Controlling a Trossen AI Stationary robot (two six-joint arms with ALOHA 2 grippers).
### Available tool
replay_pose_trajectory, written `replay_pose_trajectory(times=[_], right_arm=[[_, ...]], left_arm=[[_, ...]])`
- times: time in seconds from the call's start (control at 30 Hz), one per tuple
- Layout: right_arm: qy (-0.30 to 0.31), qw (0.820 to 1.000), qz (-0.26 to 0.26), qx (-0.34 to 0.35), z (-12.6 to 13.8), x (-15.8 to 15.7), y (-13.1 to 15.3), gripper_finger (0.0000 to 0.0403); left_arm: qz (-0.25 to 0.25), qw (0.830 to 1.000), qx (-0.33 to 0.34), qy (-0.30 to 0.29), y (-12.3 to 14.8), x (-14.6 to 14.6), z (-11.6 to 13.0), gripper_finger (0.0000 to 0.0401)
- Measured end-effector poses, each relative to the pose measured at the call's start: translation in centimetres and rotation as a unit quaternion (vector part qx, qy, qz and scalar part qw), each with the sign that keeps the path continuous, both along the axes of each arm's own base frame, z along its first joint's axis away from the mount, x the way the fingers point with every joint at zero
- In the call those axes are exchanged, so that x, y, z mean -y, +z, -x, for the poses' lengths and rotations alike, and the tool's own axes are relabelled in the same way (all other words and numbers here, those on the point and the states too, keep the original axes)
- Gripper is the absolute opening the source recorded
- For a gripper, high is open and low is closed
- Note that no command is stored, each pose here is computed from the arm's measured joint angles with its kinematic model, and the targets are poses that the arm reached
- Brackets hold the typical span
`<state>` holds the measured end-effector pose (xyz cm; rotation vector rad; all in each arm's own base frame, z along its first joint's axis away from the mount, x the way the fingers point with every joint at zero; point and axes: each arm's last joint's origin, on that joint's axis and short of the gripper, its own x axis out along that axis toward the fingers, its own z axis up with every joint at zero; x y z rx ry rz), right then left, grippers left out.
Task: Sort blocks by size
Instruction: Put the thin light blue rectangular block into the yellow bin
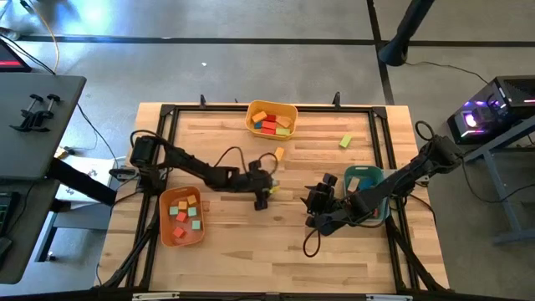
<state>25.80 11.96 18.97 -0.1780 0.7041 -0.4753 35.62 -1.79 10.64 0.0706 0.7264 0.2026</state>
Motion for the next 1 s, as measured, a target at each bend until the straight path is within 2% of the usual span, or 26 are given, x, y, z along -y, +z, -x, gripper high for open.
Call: replay_pose_trajectory(times=[0.2,0.33,0.47,0.6,0.77,0.9,1.0], right_arm=[[0.001,1.000,0.002,-0.001,0.0,0.0,0.0,0.0188],[-0.001,1.000,0.002,-0.001,-0.1,0.1,0.0,0.0188],[-0.001,1.000,0.002,-0.002,-0.1,0.1,0.0,0.0188],[-0.001,1.000,0.002,-0.002,-0.1,0.1,0.0,0.0188],[-0.001,1.000,0.003,-0.002,-0.1,0.1,0.0,0.0188],[-0.001,1.000,0.002,-0.002,-0.1,0.1,0.0,0.0188],[-0.001,1.000,0.003,-0.002,-0.1,0.1,0.0,0.0188]], left_arm=[[0.021,0.999,0.036,0.027,-1.5,-0.2,1.8,0.0191],[0.022,0.999,0.040,0.029,-1.9,-0.2,2.1,0.0191],[0.028,0.997,0.071,0.022,-1.7,0.3,1.9,0.0191],[0.041,0.989,0.141,0.012,-0.6,0.8,1.2,0.0191],[0.113,0.972,0.201,0.050,0.3,1.0,0.8,0.0190],[0.122,0.968,0.213,0.060,0.8,0.3,0.3,0.0191],[0.097,0.971,0.216,0.030,1.4,0.3,-0.3,0.0199]])
